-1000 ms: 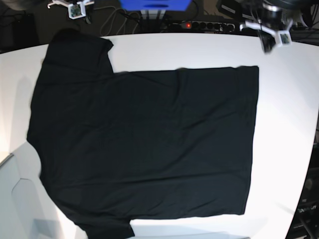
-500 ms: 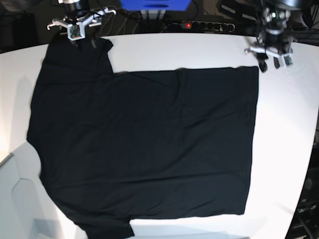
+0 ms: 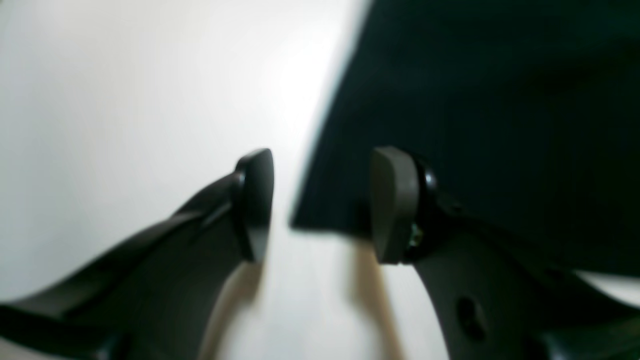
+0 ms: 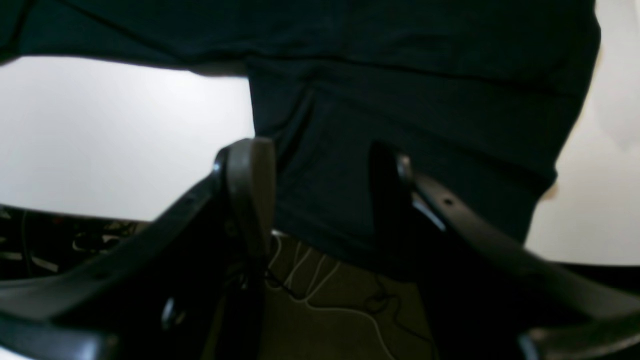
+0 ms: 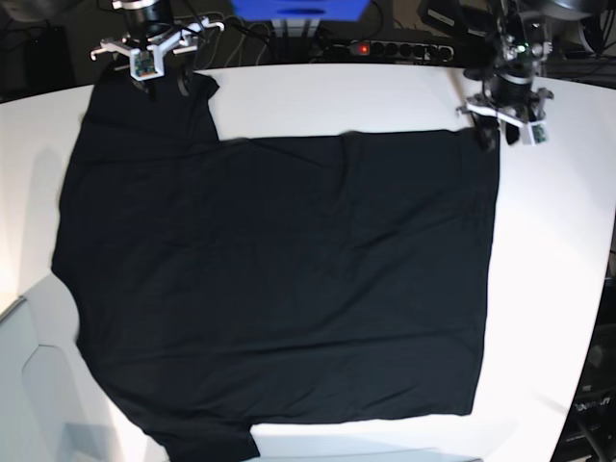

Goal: Fold the T-shirt properly
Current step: 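Lower both grippers and pinch the shirt's shoulder edges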

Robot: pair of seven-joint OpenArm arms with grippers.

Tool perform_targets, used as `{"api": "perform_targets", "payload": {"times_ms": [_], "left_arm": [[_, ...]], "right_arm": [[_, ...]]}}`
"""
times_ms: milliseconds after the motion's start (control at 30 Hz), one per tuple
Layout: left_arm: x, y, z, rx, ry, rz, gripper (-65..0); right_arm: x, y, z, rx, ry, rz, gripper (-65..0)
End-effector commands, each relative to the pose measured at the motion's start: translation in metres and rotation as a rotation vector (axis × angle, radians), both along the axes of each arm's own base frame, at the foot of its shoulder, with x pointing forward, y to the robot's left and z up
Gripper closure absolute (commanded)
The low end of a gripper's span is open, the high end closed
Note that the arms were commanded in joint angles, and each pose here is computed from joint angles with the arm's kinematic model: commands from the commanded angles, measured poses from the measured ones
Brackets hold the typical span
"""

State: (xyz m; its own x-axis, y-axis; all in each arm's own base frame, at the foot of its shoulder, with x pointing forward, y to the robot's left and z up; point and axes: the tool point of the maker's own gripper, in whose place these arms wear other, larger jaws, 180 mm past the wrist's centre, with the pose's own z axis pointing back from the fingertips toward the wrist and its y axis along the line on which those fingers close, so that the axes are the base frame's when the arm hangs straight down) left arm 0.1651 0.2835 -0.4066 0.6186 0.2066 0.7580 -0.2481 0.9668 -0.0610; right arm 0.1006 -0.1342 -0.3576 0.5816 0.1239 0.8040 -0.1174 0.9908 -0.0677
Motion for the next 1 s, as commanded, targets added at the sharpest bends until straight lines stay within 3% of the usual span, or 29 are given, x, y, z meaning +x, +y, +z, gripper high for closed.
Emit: {"api": "perform_targets", "payload": {"times_ms": [0,733,967], "left_arm": [[0.004,0.003,0.009,0.016,-0.033,-0.014,-30.3],[-0.015,0.002,-0.016,-0.015,0.031,0.03,-29.6],[-0.014,0.002,-0.015,-0.021,0.024,0.028,-15.5]], "right_arm": [[0.002,0.001,0.008,0.003,-0.028,0.004,-31.1],[0.004,0.001,0.008,0.003,-0.034,0.004,-31.2],[0.024,-0.026,0.016,-0.059,-0.09,-0.038,-31.2]]}}
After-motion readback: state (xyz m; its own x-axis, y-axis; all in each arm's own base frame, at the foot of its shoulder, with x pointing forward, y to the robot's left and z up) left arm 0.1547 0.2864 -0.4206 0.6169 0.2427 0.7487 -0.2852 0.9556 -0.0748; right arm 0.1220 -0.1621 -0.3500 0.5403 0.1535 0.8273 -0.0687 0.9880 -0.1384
